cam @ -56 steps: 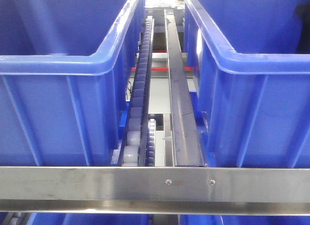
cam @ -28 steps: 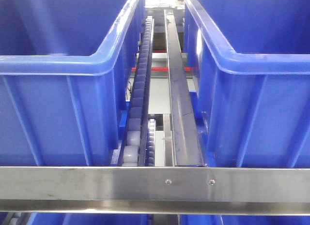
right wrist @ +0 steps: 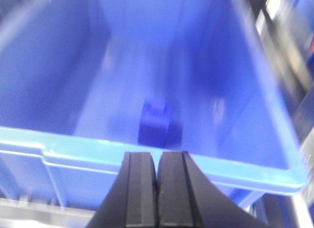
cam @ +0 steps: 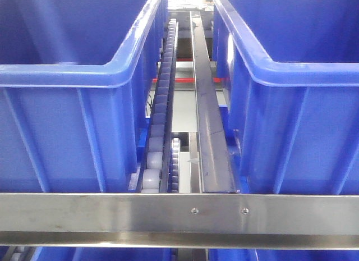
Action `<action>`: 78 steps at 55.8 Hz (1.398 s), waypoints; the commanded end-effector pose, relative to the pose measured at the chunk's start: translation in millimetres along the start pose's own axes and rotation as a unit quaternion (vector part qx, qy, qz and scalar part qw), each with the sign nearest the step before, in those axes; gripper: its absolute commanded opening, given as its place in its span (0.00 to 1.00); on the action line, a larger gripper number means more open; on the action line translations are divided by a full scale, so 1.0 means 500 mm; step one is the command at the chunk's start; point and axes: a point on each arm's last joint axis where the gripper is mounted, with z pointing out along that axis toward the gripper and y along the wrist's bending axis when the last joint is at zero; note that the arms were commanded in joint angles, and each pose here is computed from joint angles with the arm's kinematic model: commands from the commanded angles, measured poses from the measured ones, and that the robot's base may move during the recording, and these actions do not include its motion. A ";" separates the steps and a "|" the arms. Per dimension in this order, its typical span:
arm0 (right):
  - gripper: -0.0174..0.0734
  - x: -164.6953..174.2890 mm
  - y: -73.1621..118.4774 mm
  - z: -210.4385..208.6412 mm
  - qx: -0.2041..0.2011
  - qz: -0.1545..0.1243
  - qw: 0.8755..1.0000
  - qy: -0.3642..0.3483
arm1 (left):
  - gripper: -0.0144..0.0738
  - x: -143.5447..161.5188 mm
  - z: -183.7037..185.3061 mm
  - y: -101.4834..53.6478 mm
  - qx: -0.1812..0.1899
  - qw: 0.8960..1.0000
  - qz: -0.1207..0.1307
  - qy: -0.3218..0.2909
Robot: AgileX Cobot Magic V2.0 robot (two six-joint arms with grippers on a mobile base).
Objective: Pick and sort blue part to right shelf
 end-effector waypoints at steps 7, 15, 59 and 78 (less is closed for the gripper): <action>0.24 -0.024 -0.003 -0.024 0.013 -0.006 0.996 -0.085 | 0.31 -0.029 -0.005 -0.001 0.005 0.999 0.004 -0.047; 0.24 -0.023 -0.003 -0.024 0.013 -0.006 0.997 -0.082 | 0.31 -0.029 -0.005 -0.001 0.005 0.999 0.004 -0.047; 0.24 -0.023 -0.003 -0.024 0.013 -0.006 0.997 -0.082 | 0.31 0.088 0.018 0.000 -0.040 0.994 -0.067 -0.081; 0.24 -0.023 -0.003 -0.024 0.013 -0.006 0.997 -0.082 | 0.31 0.224 0.045 0.000 -0.062 0.987 -0.091 -0.113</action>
